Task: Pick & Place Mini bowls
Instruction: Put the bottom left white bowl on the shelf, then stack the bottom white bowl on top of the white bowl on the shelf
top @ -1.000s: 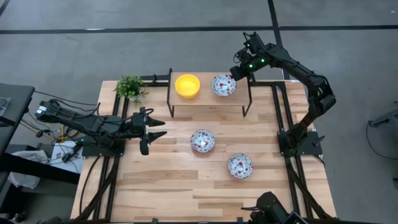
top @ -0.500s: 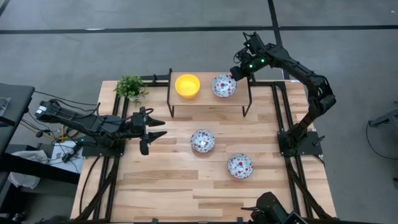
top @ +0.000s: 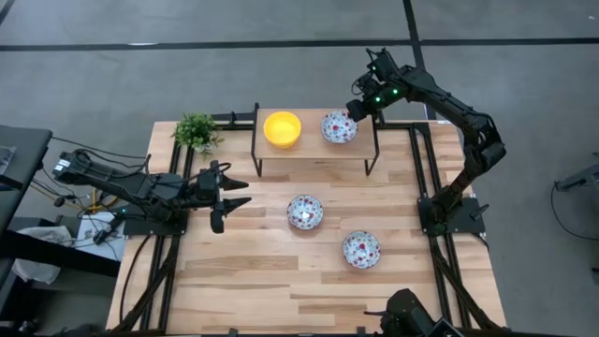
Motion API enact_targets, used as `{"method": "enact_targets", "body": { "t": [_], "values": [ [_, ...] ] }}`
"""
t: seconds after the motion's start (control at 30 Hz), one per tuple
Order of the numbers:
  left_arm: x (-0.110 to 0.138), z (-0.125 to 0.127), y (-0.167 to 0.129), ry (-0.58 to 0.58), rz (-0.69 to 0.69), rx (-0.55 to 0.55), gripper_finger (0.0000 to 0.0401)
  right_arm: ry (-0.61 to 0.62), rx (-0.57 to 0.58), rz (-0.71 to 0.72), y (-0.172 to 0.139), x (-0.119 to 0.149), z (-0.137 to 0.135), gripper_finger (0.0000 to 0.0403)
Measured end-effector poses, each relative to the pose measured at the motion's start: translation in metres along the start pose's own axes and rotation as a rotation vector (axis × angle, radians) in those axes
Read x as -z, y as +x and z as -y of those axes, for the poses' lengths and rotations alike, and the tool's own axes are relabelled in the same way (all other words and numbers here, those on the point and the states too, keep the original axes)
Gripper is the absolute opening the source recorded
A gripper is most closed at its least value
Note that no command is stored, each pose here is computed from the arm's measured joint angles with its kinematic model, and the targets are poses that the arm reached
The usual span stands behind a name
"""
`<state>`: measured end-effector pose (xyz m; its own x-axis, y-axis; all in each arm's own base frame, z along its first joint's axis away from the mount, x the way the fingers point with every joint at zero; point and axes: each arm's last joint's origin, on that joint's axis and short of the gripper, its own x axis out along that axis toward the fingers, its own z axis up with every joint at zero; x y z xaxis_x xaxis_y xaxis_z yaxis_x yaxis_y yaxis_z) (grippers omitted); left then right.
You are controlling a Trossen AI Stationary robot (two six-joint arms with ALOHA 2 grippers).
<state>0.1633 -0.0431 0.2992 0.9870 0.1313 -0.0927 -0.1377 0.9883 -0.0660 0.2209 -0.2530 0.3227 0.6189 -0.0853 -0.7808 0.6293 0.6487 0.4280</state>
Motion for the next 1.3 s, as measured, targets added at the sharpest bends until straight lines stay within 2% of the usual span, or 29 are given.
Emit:
{"method": "enact_targets", "body": {
  "t": [0.47, 0.9, 1.13, 1.3],
  "values": [
    [0.0, 0.0, 0.0, -0.001, 0.002, 0.0, 0.0186, 0.022, 0.037, -0.042, -0.001, 0.005, 0.002, 0.0127],
    [0.0, 0.001, 0.0, -0.001, -0.002, 0.03, 0.0186, 0.047, 0.038, -0.041, -0.005, 0.005, 0.006, 0.0131],
    [0.0, 0.001, 0.0, -0.001, -0.003, 0.045, 0.0186, 0.09, 0.061, -0.016, -0.024, 0.008, 0.017, 0.0125],
    [0.0, 0.001, 0.0, -0.001, -0.003, 0.046, 0.0186, 0.109, 0.071, 0.009, -0.049, 0.018, 0.014, 0.0123]
  ]
}}
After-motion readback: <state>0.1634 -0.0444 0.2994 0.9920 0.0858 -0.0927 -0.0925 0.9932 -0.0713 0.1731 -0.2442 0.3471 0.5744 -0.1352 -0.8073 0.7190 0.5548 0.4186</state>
